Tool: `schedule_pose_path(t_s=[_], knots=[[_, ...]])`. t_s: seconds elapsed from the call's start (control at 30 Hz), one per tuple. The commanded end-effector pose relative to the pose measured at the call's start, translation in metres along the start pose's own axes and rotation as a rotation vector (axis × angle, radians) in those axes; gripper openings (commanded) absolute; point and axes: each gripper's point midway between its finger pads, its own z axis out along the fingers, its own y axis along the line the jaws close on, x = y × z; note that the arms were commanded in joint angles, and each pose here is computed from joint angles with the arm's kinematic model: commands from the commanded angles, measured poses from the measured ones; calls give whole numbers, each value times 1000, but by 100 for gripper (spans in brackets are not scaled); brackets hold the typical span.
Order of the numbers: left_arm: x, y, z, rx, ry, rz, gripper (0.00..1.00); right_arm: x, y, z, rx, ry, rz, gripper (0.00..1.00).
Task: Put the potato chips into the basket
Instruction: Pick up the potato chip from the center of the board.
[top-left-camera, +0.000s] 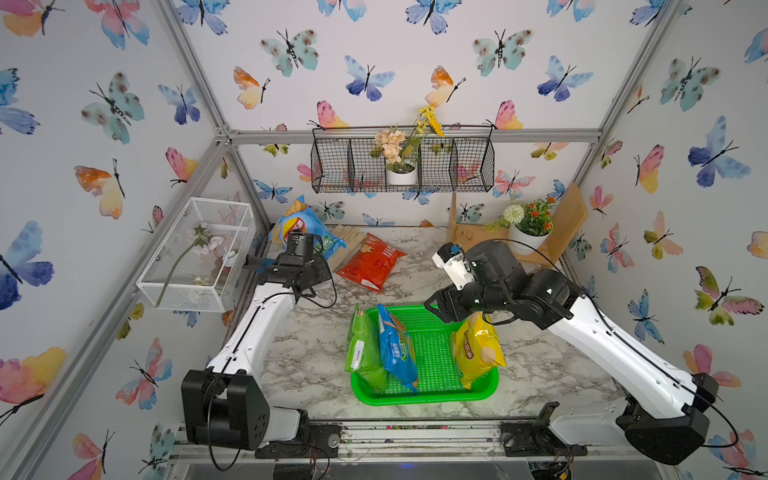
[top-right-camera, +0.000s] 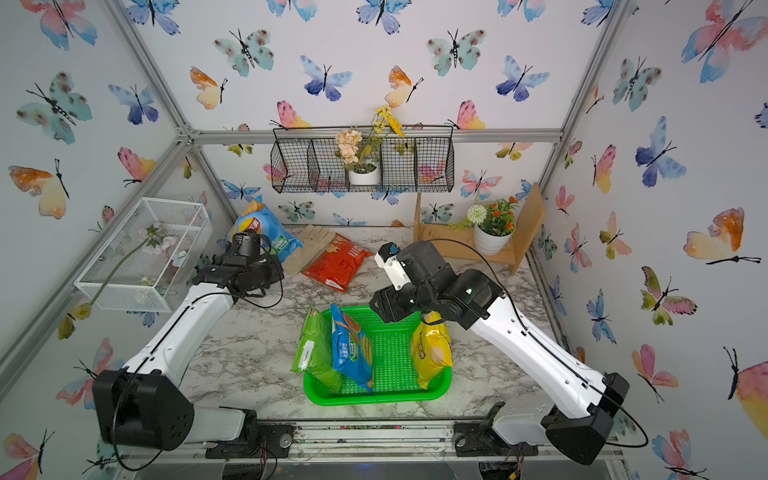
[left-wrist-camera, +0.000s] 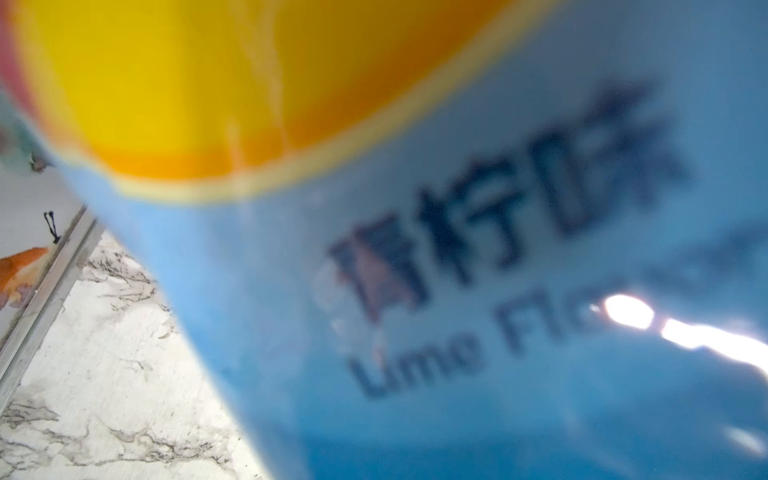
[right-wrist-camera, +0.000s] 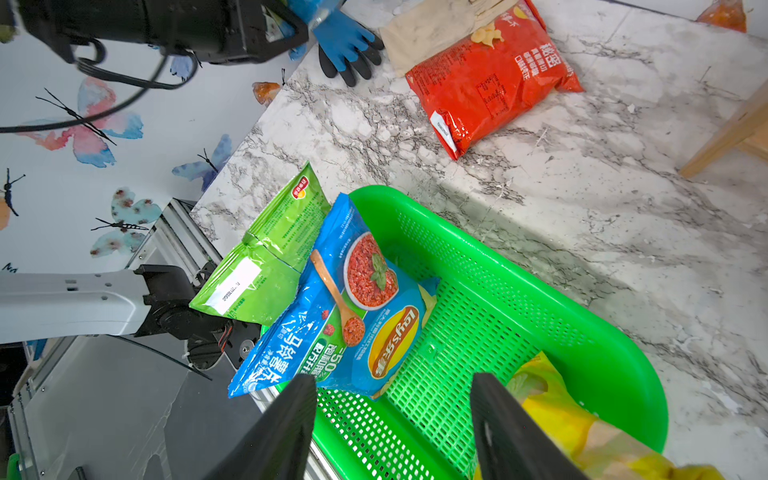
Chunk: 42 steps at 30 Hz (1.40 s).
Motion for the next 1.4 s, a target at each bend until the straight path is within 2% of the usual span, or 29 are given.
schedule_pose_path(t_s=[0.0,0.23,0.4,0.53,0.7,0.8,1.03,1.2,1.37], knots=[[8,-15,-27,109,53,-35,0,-14,11,3,-49,-32,3,64],[13,-64,-74,395,108,-110,0,-40,17,4,-59,-92,7,64],[26,-113,-112,566,173,-69,0,-65,29,3,-112,-173,-10,64],[30,-138,-134,612,191,-13,0,-81,38,7,-150,-202,-8,65],[14,-150,-154,667,162,-15,0,-90,46,9,-183,-206,7,65],[11,-170,-173,780,192,0,0,-91,42,4,-164,-219,8,65],[34,-235,-207,998,307,111,0,-91,34,-30,-99,-283,14,66],[53,-265,-213,1040,345,189,0,-95,23,-77,-24,-398,33,73],[63,-289,-222,1087,344,230,0,-90,3,-114,85,-473,74,74]])
